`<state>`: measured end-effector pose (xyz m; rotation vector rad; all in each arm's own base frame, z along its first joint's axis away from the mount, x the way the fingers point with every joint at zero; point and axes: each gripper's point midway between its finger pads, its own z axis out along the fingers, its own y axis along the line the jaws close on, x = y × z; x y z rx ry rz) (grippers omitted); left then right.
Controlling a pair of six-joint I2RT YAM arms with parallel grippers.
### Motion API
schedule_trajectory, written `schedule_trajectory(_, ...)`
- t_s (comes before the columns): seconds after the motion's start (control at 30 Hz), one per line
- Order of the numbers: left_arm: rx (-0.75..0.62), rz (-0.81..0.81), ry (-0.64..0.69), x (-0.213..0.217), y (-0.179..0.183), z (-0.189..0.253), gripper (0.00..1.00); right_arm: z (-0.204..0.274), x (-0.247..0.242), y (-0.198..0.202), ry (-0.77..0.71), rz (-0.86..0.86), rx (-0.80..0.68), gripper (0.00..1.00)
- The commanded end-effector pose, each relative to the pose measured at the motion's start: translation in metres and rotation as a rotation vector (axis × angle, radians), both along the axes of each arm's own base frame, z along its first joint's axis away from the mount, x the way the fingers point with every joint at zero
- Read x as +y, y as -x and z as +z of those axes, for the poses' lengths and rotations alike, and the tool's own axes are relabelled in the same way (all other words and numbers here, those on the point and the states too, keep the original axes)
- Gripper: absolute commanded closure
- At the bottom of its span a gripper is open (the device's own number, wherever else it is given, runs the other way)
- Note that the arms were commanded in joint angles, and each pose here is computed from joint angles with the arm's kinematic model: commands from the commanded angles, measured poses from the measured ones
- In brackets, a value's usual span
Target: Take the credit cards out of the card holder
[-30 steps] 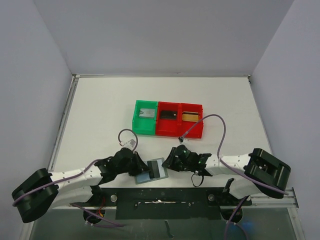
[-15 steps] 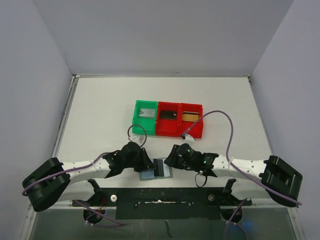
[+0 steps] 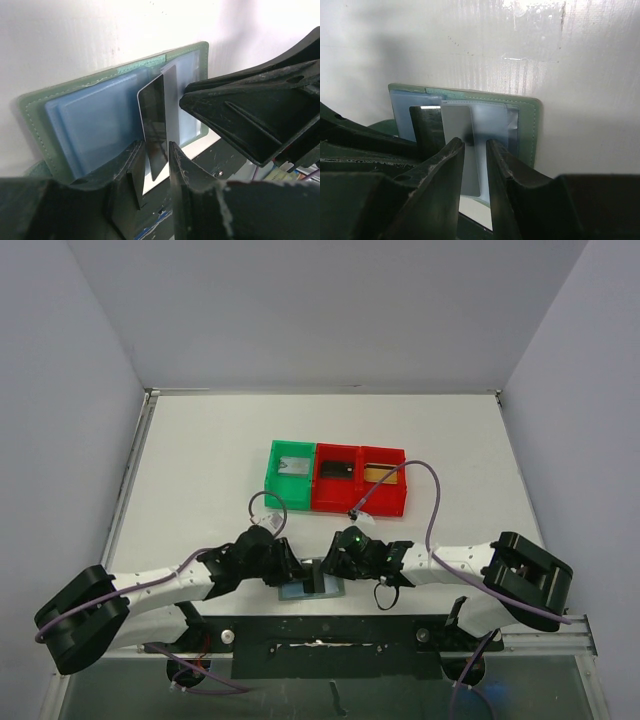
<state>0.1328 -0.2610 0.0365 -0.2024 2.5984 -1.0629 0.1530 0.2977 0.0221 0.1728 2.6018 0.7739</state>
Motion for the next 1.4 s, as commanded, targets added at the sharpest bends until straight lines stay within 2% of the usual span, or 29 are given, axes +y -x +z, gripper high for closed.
schedule_trajectory(0.0, -0.008, -0.021, 0.1, -0.011, -0.001, 0.016, 0.74, -0.009, -0.005, 0.008, 0.013, 0.006, 0.025, 0.73)
schedule_trajectory(0.13, 0.01, -0.048, 0.157, -0.02, 0.001, 0.019, 0.73, -0.01, -0.002, 0.009, 0.013, 0.02, 0.029, 0.73)
schedule_trajectory(0.37, 0.033, -0.027, 0.149, -0.019, 0.0, 0.012, 0.75, -0.009, 0.004, 0.011, -0.01, 0.048, 0.034, 0.75)
schedule_trajectory(0.5, 0.023, -0.01, 0.161, -0.018, -0.002, 0.015, 0.88, -0.012, 0.004, 0.012, 0.0, 0.054, 0.042, 0.76)
schedule_trajectory(0.57, 0.02, -0.001, 0.158, -0.015, -0.002, 0.016, 1.0, -0.011, 0.003, 0.012, 0.003, 0.048, 0.042, 0.76)
schedule_trajectory(0.73, 0.0, 0.041, 0.054, 0.004, -0.005, 0.011, 1.0, -0.008, -0.007, 0.006, 0.049, 0.03, 0.017, 0.76)
schedule_trajectory(0.83, -0.032, 0.066, 0.015, 0.015, -0.009, 0.017, 1.0, 0.002, -0.008, 0.002, 0.056, 0.063, -0.032, 0.71)
schedule_trajectory(1.23, -0.121, 0.087, 0.085, 0.022, -0.017, 0.05, 1.0, 0.063, 0.004, -0.014, -0.046, 0.092, -0.171, 0.59)
schedule_trajectory(1.3, -0.128, 0.08, 0.09, 0.021, -0.017, 0.053, 1.0, 0.068, 0.005, -0.015, -0.06, 0.086, -0.181, 0.55)
schedule_trajectory(1.37, -0.136, 0.072, 0.096, 0.019, -0.018, 0.056, 1.0, 0.074, 0.004, -0.017, -0.081, 0.073, -0.197, 0.46)
